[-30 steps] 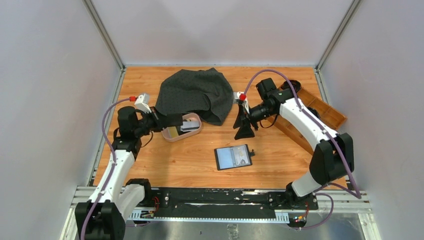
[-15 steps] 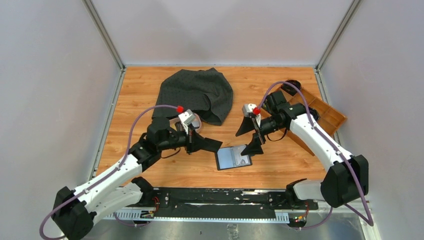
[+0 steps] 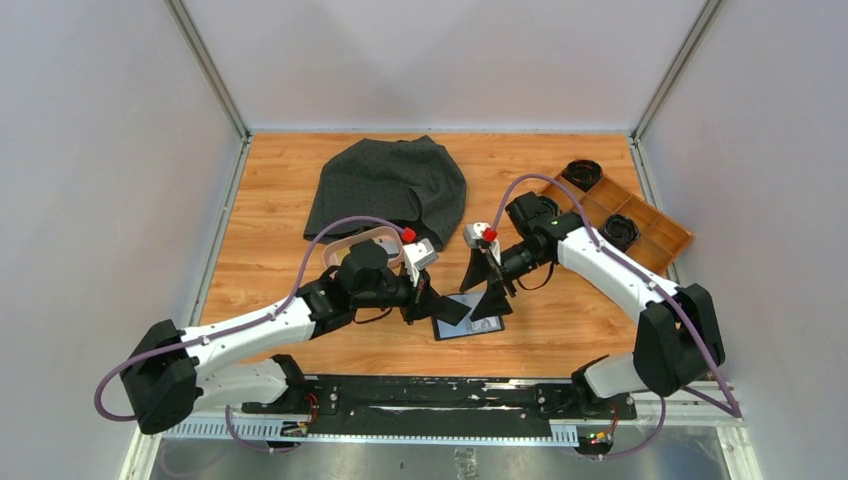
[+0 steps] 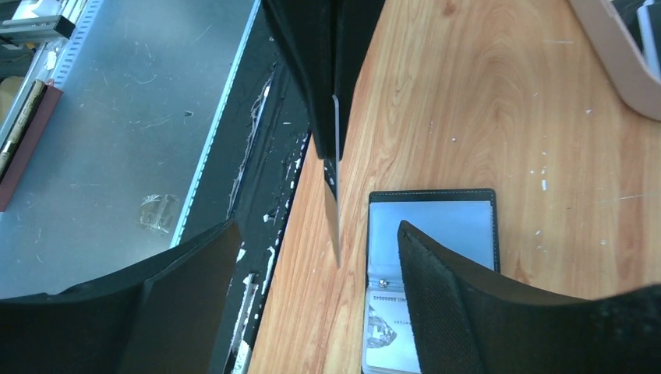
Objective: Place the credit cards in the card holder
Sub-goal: Insert the credit card into the card holder.
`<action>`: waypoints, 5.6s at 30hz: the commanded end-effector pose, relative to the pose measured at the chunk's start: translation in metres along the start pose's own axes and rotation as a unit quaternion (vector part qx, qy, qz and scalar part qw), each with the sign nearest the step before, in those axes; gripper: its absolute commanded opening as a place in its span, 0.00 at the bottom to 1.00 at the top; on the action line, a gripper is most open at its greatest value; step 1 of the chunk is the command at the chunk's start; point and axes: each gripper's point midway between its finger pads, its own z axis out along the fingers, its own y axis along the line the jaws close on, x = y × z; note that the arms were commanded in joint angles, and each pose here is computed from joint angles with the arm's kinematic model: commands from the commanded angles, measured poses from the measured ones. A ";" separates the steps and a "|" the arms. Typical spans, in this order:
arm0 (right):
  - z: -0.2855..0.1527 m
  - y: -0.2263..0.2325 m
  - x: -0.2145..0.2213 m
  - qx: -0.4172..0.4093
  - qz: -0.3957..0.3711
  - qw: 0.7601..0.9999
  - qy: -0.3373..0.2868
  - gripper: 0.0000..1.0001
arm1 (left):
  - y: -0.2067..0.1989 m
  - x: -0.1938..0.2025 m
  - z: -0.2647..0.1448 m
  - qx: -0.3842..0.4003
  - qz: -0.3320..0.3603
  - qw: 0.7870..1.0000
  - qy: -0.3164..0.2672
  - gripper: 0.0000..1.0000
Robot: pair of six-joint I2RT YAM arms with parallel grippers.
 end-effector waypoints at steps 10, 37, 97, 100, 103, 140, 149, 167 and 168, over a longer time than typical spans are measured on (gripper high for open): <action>0.024 0.006 0.012 -0.035 0.010 0.999 0.033 0.46 | -0.008 -0.022 0.009 -0.002 0.030 0.999 -0.036 0.00; 0.015 0.006 0.020 -0.023 0.066 0.997 0.018 0.00 | 0.017 -0.029 -0.053 -0.120 -0.028 0.978 -0.169 0.85; -0.011 -0.063 0.128 0.187 0.559 0.808 0.008 0.00 | 0.080 0.098 0.051 -0.143 -0.243 0.957 -0.064 0.16; -0.010 -0.063 0.131 0.189 0.571 0.799 0.010 0.00 | 0.081 0.104 0.051 -0.147 -0.247 0.956 -0.057 0.14; -0.010 -0.063 0.134 0.192 0.581 0.791 0.013 0.00 | 0.083 0.110 0.049 -0.153 -0.251 0.954 -0.052 0.13; 0.008 -0.075 0.126 0.137 0.550 0.824 0.007 0.00 | 0.083 0.132 0.043 -0.163 -0.262 0.951 -0.028 0.11; 0.015 -0.076 0.122 0.126 0.539 0.833 -0.014 0.00 | 0.080 0.128 0.041 -0.158 -0.277 0.947 -0.042 0.11; 0.026 -0.076 0.129 0.155 0.541 0.825 -0.051 0.00 | 0.073 0.125 0.043 -0.127 -0.312 0.939 -0.071 0.11; 0.026 -0.076 0.129 0.158 0.539 0.825 -0.054 0.00 | 0.073 0.126 0.042 -0.127 -0.313 0.939 -0.072 0.11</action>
